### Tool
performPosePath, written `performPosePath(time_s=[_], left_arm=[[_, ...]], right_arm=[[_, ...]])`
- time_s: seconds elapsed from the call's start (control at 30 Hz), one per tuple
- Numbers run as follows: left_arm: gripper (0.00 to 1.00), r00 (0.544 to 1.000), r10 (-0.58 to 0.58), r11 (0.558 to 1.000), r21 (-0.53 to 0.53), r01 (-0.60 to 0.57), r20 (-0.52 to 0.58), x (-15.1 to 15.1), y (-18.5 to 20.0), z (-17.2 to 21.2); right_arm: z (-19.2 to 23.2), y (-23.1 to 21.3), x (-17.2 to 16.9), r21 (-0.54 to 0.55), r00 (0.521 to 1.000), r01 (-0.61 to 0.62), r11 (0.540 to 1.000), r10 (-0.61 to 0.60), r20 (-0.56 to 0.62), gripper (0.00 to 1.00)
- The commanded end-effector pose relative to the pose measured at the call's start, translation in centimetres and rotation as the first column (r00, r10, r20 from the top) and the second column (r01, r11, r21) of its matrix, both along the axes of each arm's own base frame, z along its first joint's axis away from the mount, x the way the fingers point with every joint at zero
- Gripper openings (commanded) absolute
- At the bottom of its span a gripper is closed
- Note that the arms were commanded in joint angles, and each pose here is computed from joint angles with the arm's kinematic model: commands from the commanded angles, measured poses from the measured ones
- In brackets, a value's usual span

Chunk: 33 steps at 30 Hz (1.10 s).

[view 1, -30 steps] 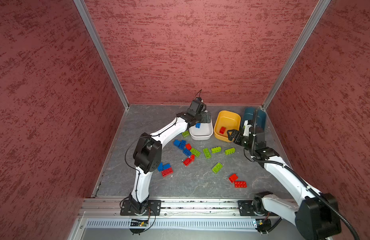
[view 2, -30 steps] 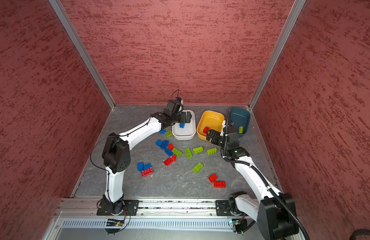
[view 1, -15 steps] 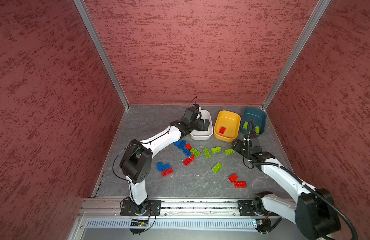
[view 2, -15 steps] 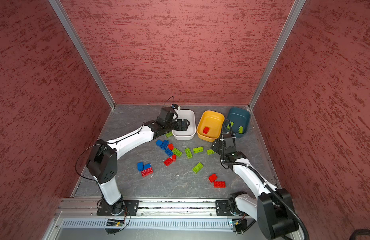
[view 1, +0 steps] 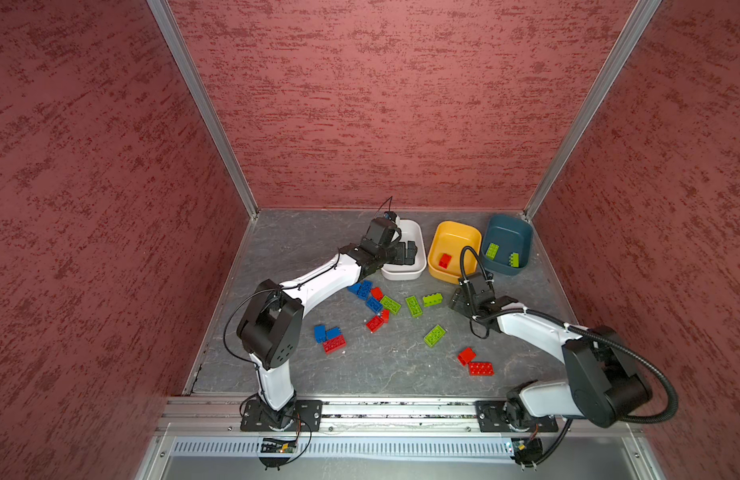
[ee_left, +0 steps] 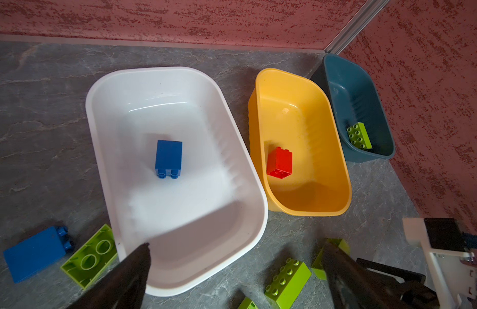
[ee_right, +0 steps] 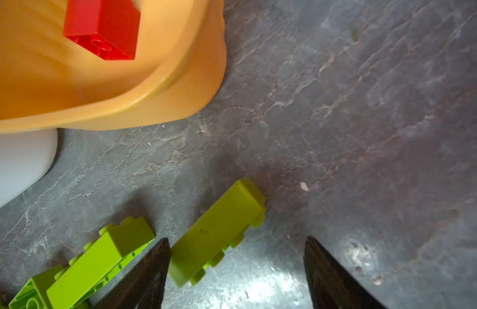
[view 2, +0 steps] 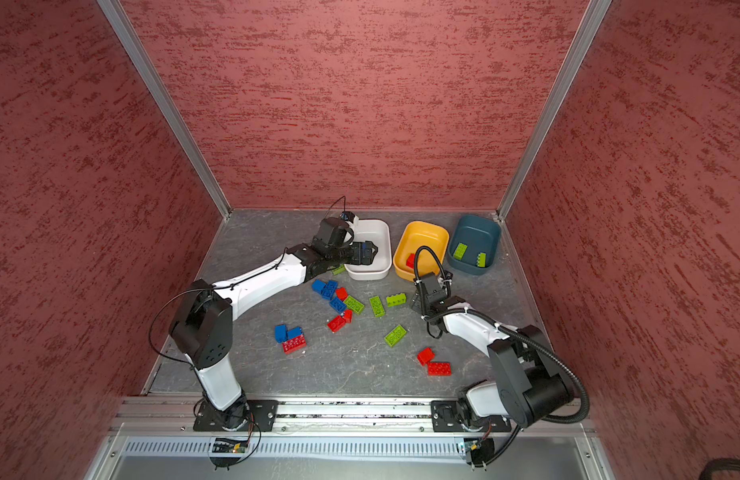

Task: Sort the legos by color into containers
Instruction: 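Close the right gripper on a lime-green brick near the tubs, then carry the green brick into the teal tub and open the right gripper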

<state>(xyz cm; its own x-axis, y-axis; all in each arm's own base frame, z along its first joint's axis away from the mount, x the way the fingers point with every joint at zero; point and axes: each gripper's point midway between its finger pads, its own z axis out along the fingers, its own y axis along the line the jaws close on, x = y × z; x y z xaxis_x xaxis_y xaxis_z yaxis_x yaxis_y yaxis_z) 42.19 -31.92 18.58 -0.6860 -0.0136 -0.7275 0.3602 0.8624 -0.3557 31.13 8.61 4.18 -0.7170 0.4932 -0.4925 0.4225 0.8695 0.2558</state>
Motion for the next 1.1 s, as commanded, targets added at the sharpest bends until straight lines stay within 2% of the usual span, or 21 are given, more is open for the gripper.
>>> performPosePath(time_s=[0.0,0.1,0.23,0.47,0.57,0.67,0.8,1.07], left_arm=[[1.0,1.0,-0.005,1.0,-0.027,0.005,0.0,-0.4,0.1,0.9],[0.99,1.0,-0.001,1.0,-0.025,0.001,-0.01,-0.5,0.2,0.7],[1.0,1.0,0.003,1.0,-0.02,-0.003,-0.015,-0.6,0.3,0.4],[0.99,1.0,0.004,1.0,-0.018,-0.005,-0.025,-0.6,0.3,0.0],[0.99,1.0,0.006,1.0,-0.018,-0.006,-0.026,-0.6,0.3,0.0],[0.99,1.0,0.004,1.0,-0.019,-0.005,-0.026,-0.6,0.2,0.1],[0.99,1.0,0.006,1.0,-0.013,-0.006,-0.03,-0.6,0.4,-0.1],[0.99,0.999,0.014,1.0,0.0,-0.014,-0.036,-0.8,0.7,-0.4]], right_arm=[[0.1,0.0,0.7,-0.018,0.999,0.033,0.999,-0.033,0.015,0.79],[-0.2,0.0,0.4,-0.039,1.0,0.016,0.999,-0.016,-0.009,0.76],[-1.1,-0.2,-0.7,-0.057,0.999,-0.009,0.998,0.007,-0.041,0.64],[-1.2,-0.9,-2.1,-0.075,0.999,-0.028,0.997,0.024,-0.044,0.49],[-1.3,-0.5,-2.0,-0.05,0.999,-0.043,0.998,0.042,-0.024,0.48],[-1.8,0.1,-1.7,-0.03,0.998,-0.059,0.998,0.058,-0.027,0.53],[-3.4,-0.3,-1.8,-0.091,0.991,-0.08,0.993,0.069,-0.112,0.55],[-2.9,0.8,-1.4,-0.06,0.987,-0.136,0.989,0.13,-0.093,0.33]])
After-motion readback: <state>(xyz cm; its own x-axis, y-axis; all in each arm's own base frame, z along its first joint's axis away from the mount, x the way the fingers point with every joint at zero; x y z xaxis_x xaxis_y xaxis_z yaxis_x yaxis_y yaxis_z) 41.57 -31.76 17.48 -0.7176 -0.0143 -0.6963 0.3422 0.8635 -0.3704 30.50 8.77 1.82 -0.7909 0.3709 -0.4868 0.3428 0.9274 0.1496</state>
